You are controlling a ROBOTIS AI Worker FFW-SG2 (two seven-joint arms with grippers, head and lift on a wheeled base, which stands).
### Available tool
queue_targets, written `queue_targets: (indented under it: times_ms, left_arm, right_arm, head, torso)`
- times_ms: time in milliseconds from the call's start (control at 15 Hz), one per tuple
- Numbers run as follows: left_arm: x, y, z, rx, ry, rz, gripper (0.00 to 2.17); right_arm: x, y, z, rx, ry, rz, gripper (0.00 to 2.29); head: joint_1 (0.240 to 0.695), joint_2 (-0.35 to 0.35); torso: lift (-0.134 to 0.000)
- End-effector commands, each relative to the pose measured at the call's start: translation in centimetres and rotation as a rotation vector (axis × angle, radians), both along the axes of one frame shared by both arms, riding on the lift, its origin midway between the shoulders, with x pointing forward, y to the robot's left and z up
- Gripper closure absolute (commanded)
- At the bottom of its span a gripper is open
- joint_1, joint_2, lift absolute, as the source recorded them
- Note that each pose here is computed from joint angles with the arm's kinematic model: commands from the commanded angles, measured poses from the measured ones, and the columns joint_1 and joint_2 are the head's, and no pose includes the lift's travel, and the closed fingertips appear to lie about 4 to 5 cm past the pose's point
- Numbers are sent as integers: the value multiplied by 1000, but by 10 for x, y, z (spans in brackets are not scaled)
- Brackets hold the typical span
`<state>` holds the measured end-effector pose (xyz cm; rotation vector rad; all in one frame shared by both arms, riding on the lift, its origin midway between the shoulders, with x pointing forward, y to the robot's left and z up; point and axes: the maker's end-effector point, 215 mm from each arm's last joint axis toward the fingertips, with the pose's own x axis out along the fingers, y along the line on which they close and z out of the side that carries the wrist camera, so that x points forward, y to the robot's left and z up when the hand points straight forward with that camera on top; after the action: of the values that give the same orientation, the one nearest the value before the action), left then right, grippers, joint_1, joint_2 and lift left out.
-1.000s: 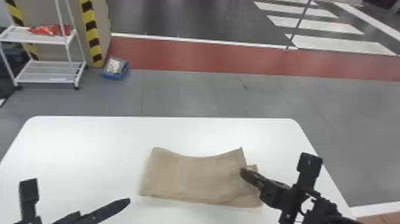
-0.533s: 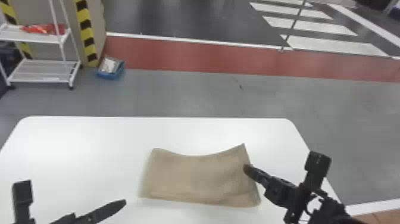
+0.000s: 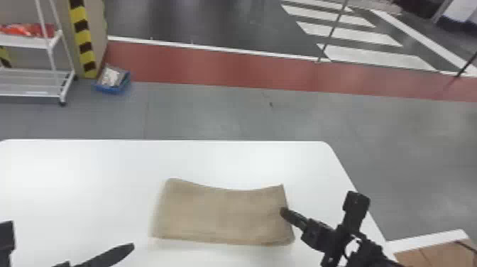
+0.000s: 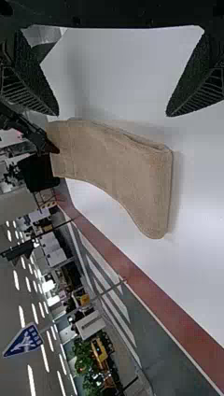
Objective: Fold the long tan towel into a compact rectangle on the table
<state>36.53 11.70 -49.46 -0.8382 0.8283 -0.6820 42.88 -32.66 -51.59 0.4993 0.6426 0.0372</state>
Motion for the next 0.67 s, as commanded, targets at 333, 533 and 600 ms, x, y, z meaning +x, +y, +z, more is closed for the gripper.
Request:
queue_targets:
  times_ms: [333, 533, 600]
  left_arm:
    - [-6, 7, -6, 1, 14, 6, 29]
    - [-6, 7, 0, -4, 0, 4, 29]
    - [-6, 10, 2, -3, -5, 8, 29]
  right_arm:
    - [9, -26, -41, -89, 42, -46, 434]
    - [5, -38, -41, -129, 39, -63, 46]
    - [0, -47, -36, -154, 16, -78, 49]
  head:
    - [695, -319]
    - [695, -324]
    - [695, -328]
  torso:
    - [0]
    - [0]
    - [0]
